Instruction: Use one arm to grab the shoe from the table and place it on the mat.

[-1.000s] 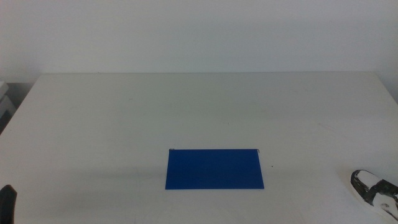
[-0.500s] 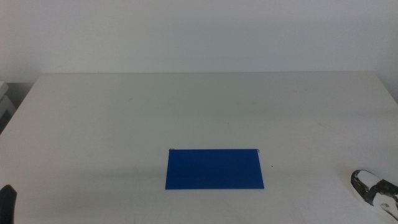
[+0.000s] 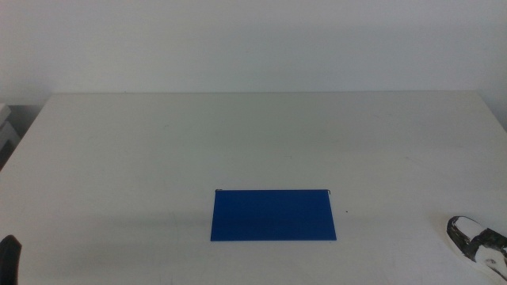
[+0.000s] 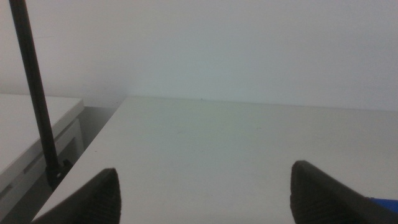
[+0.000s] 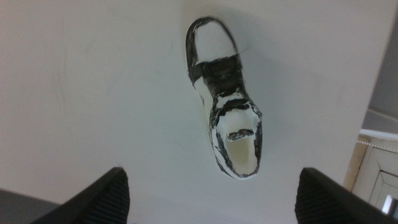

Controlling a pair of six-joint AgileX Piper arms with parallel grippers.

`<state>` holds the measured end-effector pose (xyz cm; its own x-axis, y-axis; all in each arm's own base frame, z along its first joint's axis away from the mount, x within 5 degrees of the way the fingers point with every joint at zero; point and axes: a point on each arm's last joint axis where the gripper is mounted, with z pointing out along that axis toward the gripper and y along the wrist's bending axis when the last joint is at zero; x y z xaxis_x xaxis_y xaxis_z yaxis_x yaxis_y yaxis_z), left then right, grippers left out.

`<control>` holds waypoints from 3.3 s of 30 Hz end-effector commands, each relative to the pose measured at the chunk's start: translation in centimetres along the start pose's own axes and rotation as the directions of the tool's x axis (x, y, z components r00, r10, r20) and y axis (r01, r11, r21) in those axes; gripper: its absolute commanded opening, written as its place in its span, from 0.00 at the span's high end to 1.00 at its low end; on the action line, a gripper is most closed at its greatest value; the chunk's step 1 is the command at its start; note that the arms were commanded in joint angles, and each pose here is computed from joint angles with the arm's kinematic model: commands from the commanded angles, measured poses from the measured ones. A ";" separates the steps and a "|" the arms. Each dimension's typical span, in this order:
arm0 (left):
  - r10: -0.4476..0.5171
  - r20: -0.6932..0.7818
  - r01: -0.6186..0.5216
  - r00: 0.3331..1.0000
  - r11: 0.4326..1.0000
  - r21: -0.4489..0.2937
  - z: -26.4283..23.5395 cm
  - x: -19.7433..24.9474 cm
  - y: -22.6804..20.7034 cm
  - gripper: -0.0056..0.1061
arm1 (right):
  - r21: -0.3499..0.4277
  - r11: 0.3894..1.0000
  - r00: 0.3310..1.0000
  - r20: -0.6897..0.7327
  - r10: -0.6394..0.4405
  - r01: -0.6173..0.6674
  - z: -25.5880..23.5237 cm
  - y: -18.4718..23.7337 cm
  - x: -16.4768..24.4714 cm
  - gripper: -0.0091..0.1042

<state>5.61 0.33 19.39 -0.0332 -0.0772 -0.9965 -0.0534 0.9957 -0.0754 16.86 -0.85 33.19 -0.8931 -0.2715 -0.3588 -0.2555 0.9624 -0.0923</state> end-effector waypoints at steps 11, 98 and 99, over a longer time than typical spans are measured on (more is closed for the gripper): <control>-0.008 0.081 0.006 0.997 1.000 0.019 -0.1 -0.6 -0.1 0.11 | 0.000 0.991 0.988 -0.081 -0.130 0.131 4.1 -1.8 -3.3 0.11; -0.008 0.081 0.006 0.997 1.000 0.019 -0.1 -0.6 -0.1 0.11 | -0.171 0.793 0.801 -0.029 -0.598 0.585 12.3 21.5 -21.6 0.95; -0.008 0.081 0.006 0.997 1.000 0.019 -0.1 -0.6 -0.1 0.11 | -0.177 0.722 0.732 -0.013 -0.681 0.669 12.4 21.9 -21.5 0.95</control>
<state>5.61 0.33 19.39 -0.0332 -0.0772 -0.9965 -0.0534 0.9957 -0.0754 35.88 26.59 23.98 -0.5978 -0.7825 -0.1741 -0.7808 0.6176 -0.0948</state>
